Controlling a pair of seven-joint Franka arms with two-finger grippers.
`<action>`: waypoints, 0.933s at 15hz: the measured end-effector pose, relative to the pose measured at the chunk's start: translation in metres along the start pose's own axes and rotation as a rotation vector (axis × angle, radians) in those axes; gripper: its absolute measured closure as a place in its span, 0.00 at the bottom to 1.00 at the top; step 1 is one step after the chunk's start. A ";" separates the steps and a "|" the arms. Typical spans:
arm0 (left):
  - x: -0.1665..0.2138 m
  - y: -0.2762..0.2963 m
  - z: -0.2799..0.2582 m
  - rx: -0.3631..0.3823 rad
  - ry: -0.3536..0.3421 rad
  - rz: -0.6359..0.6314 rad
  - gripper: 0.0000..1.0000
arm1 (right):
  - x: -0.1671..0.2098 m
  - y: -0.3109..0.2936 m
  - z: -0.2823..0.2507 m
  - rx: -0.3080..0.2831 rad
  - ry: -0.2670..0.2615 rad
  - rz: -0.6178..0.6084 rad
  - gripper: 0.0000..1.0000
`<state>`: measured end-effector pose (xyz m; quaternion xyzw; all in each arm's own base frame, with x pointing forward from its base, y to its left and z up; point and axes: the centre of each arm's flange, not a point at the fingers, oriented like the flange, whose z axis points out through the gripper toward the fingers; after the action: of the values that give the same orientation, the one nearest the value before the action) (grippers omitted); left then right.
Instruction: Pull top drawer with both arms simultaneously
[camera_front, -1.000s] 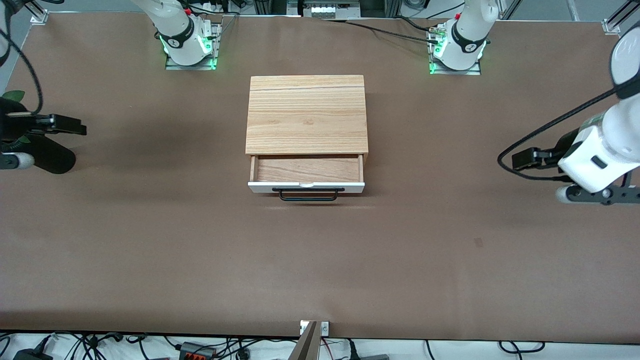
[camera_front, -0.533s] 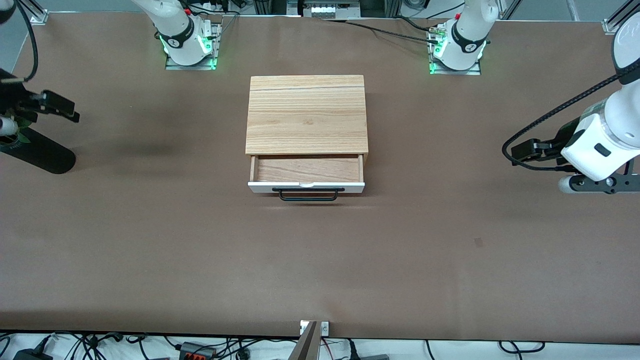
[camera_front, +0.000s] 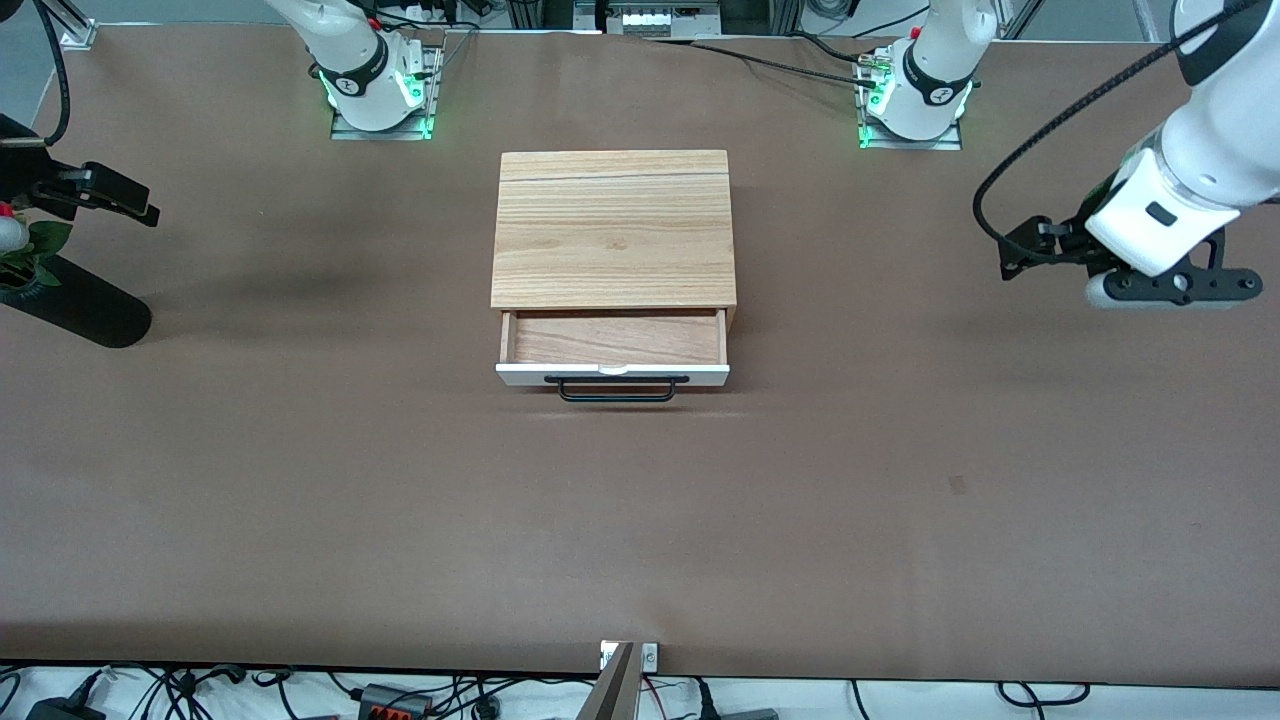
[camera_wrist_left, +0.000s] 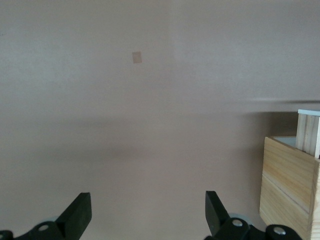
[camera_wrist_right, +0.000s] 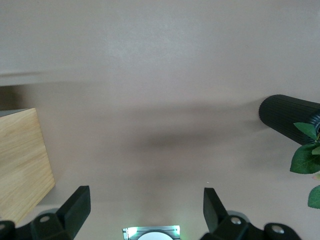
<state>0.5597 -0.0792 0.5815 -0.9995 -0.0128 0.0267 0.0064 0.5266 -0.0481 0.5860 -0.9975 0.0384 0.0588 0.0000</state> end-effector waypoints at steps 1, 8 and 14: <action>-0.004 -0.001 0.003 0.002 0.000 -0.002 0.00 | 0.000 0.000 0.000 0.000 0.000 0.002 0.00; -0.010 -0.005 0.011 0.005 -0.003 -0.010 0.00 | 0.000 -0.009 -0.004 -0.003 0.007 -0.009 0.00; -0.012 0.002 0.011 -0.006 -0.004 -0.001 0.00 | 0.004 -0.020 -0.010 -0.004 0.027 -0.022 0.00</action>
<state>0.5475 -0.0812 0.5715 -0.9995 -0.0137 0.0285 0.0034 0.5330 -0.0290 0.5950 -0.9986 0.0273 0.0457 -0.0017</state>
